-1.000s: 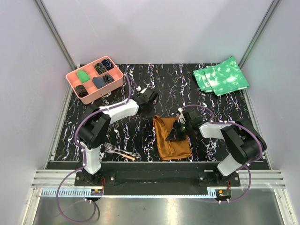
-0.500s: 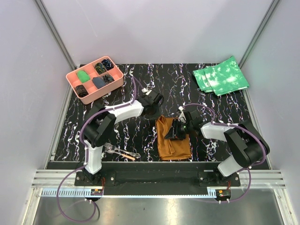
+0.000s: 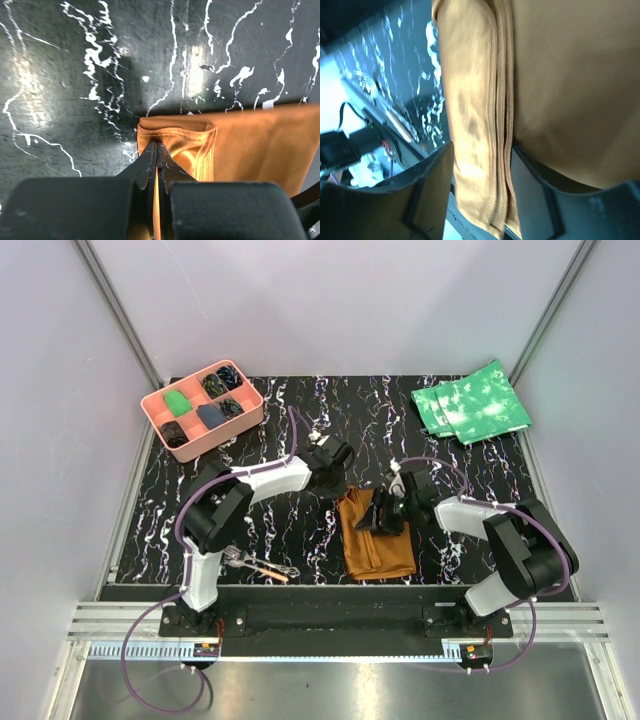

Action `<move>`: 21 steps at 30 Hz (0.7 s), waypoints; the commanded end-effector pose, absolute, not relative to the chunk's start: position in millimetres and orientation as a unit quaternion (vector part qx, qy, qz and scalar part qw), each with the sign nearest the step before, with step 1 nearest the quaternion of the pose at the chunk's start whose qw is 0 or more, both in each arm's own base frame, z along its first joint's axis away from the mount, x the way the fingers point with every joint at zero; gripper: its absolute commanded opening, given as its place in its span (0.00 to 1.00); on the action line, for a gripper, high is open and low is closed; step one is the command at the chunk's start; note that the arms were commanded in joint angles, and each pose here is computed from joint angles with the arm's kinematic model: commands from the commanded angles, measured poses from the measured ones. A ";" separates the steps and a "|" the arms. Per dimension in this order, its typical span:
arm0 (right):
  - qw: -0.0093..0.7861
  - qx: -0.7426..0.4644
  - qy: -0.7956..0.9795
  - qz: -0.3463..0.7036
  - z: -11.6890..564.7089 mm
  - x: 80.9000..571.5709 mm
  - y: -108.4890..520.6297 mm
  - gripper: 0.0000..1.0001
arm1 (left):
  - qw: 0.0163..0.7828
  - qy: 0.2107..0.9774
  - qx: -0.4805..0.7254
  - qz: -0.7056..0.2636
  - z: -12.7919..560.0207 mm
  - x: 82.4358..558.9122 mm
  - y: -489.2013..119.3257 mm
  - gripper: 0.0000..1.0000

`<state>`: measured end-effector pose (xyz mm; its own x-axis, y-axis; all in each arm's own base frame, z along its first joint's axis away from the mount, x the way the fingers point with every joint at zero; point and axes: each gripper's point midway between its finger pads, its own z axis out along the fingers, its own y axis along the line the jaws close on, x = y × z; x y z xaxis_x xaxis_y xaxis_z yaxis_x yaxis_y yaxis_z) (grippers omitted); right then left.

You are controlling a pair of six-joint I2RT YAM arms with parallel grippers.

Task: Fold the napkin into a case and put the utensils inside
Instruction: Fold the lower triangle-folded napkin at the center of the board.

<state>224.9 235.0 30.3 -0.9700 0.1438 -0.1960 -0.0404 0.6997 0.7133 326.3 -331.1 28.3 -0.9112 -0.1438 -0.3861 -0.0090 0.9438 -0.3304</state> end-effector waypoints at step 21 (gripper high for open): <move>0.188 -0.008 0.916 0.356 49.3 352.7 235.7 0.64 | 0.230 0.951 -0.035 -0.206 53.6 339.3 -356.5 0.00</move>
<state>341.1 234.4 44.8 -0.9386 0.1436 -0.3138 -0.1076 0.7421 0.6616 329.8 -342.2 38.4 -0.9056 -0.1464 -0.3980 0.0068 0.9334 -0.3587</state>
